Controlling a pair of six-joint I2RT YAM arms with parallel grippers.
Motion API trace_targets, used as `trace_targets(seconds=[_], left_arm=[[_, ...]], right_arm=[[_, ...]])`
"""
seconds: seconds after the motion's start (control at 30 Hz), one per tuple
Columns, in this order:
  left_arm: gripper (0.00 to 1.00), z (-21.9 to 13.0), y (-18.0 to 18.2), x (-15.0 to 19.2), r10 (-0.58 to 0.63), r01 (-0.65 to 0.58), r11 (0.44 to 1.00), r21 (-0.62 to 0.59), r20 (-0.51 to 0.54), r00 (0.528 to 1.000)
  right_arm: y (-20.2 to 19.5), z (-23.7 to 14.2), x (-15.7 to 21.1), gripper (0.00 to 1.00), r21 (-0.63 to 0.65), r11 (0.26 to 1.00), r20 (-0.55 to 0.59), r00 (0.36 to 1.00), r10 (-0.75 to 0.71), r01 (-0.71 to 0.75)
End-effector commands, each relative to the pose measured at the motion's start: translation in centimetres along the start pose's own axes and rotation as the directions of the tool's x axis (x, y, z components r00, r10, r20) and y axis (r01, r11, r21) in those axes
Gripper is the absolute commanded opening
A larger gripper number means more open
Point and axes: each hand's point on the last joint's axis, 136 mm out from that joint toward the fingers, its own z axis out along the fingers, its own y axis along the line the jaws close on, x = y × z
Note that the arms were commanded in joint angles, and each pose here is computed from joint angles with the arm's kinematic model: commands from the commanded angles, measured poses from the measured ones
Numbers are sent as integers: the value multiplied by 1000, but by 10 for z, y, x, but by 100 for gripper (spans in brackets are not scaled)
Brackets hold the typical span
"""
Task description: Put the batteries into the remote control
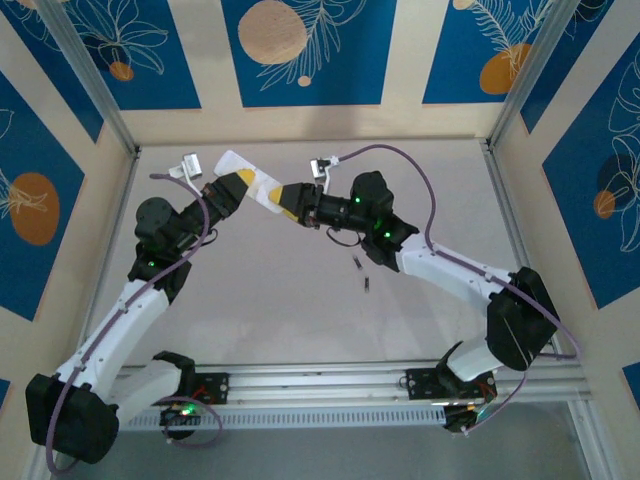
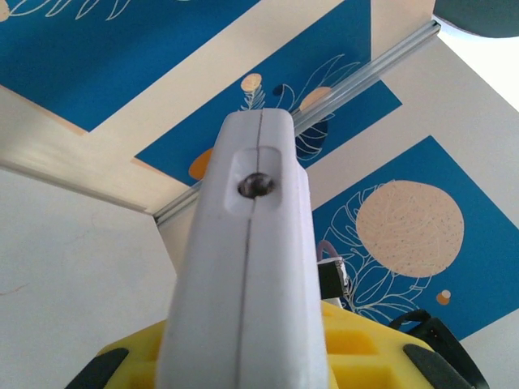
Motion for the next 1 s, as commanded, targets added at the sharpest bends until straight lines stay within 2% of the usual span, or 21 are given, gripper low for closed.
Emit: trace_targets(seconds=[0.0,0.23,0.43,0.8,0.87,0.97], left_arm=[[0,-3,-15,-4,26,-27,998,51,26,999],[0,-3,-9,-9,-17,16,1000,22,54,998],[0,0,-26,-26,-59,47,993,109,105,993],[0,0,-21,-36,-69,57,994,98,129,989],[0,3,-19,-33,-83,72,992,102,110,990],[0,6,-11,-26,-100,93,991,92,81,992]], right_arm=[[13,6,-7,38,-34,999,18,1000,-23,24],[-1,2,-1,33,15,1000,1,1000,-27,27],[-32,-20,13,27,86,996,12,1000,9,-10],[-45,-67,22,27,137,990,74,997,-29,18],[-34,-68,22,34,104,993,66,996,-53,46],[-8,-64,19,63,31,994,53,993,-102,100]])
